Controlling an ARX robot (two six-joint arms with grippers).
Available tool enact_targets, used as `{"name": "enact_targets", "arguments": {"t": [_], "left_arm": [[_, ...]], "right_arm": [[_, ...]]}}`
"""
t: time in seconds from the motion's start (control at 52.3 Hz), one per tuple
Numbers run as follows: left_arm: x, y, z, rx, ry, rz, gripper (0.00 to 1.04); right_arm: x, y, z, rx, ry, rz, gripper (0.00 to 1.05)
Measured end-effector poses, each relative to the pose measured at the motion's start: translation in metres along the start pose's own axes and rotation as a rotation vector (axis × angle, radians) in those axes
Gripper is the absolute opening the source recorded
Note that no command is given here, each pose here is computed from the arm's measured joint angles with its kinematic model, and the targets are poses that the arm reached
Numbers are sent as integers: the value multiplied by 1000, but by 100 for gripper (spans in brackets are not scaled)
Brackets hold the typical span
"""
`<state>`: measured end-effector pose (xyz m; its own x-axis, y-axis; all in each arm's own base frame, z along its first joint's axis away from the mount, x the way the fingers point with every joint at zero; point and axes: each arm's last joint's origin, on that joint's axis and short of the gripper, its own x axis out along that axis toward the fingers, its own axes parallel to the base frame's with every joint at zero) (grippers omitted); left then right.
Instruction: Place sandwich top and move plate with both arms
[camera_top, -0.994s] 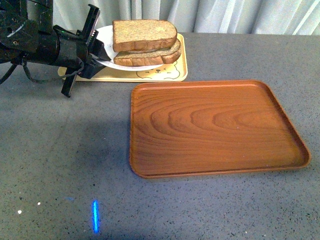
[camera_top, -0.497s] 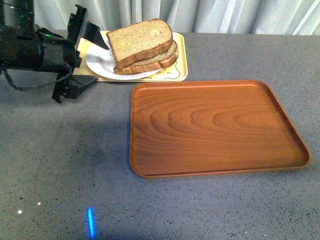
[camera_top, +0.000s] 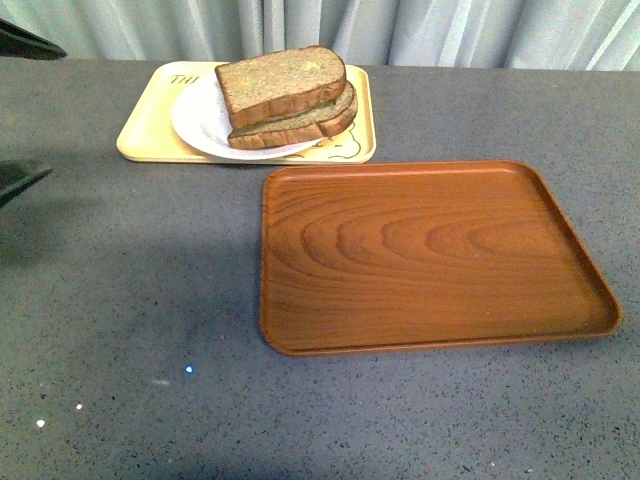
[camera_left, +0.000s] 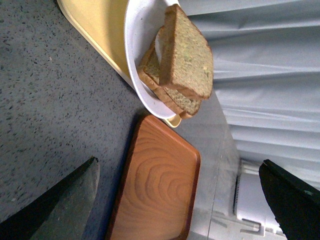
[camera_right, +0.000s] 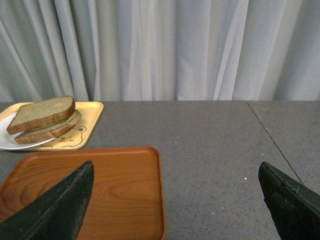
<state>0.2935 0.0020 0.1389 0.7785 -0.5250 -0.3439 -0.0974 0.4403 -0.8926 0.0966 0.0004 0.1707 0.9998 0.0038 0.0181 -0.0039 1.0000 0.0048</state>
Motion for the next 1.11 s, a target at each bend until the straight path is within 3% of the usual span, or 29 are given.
{"name": "enact_targets", "arguments": {"t": [0.038, 0.134, 0.172, 0.287, 0.363, 0.459, 1.108], "left_arm": [[-6, -2, -4, 93, -79, 5, 93], [-42, -16, -25, 651, -565, 101, 71], [-57, -17, -34, 777, -640, 162, 63], [-83, -12, -55, 1022, -649, 267, 35], [-88, -10, -60, 1048, -641, 283, 24], [-98, -10, -67, 1073, -646, 289, 2], [-133, -11, -92, 1090, -658, 286, 2]], "right_arm": [[0, 0, 0, 0, 0, 0, 96], [0, 0, 0, 0, 0, 0, 96], [0, 0, 0, 0, 0, 0, 96], [0, 0, 0, 0, 0, 0, 96], [0, 0, 0, 0, 0, 0, 96], [0, 0, 0, 0, 0, 0, 96], [0, 0, 0, 0, 0, 0, 96]]}}
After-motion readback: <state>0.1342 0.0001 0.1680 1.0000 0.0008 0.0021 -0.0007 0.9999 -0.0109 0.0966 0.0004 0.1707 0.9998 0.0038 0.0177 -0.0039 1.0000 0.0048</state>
